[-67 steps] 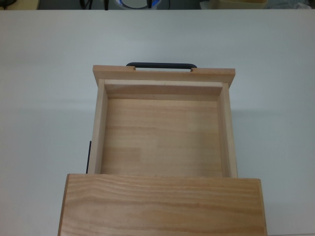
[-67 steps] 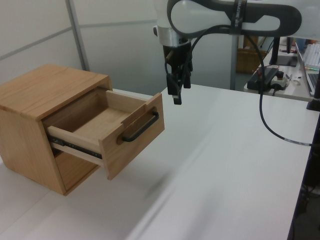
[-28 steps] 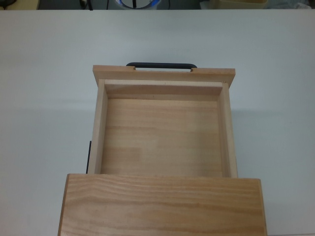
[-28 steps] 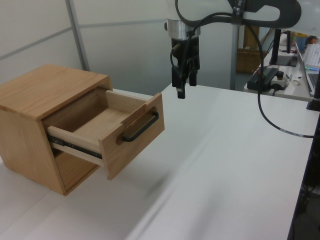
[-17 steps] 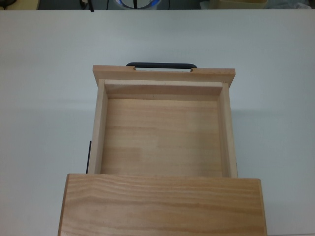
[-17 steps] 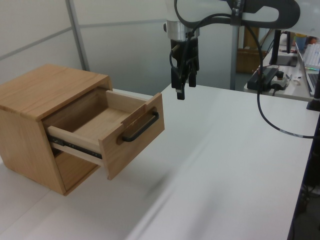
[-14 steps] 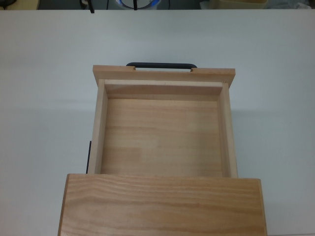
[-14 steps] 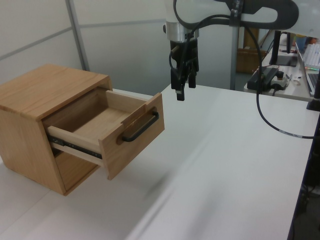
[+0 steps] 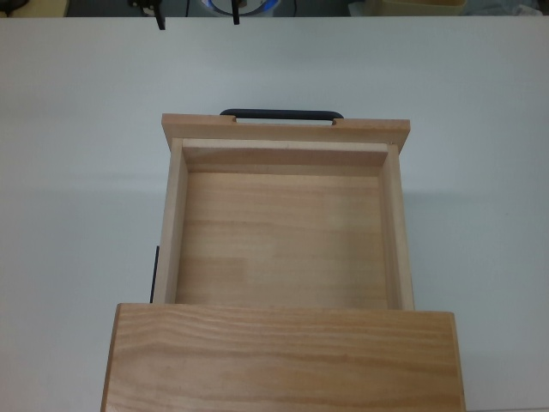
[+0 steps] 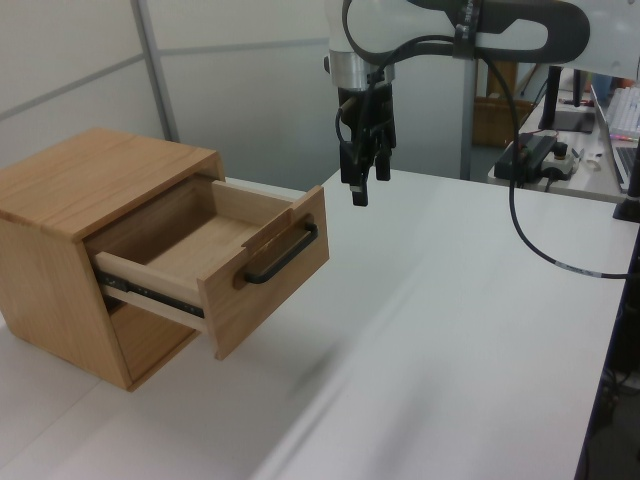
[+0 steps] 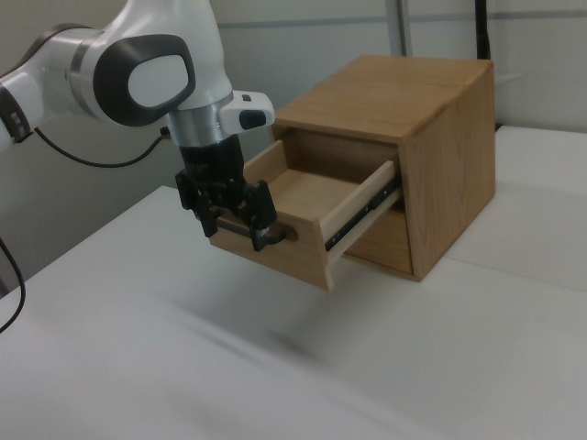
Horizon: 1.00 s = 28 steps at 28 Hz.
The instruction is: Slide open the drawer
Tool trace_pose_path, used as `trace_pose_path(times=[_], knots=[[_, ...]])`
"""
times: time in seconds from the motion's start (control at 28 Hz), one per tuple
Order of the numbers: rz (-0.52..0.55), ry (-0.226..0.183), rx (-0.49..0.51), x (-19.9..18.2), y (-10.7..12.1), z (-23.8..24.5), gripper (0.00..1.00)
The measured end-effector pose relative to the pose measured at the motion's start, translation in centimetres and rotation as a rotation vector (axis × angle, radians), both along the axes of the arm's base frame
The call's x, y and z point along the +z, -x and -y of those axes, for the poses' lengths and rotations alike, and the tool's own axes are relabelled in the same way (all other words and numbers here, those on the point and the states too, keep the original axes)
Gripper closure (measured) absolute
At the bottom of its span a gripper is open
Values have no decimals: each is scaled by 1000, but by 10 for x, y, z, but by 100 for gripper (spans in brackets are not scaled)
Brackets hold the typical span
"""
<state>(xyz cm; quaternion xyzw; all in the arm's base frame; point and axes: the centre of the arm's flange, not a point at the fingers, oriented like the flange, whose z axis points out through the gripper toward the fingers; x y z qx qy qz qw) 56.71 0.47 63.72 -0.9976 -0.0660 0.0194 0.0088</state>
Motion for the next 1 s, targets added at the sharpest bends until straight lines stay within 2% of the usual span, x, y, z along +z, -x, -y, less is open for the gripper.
trace_pose_path(times=[0.29,0.54,1.0], knots=[[1,1,0,0,0,0,0],[2,41,6,1,0,0,0],[3,45,17,1,0,-6,0]])
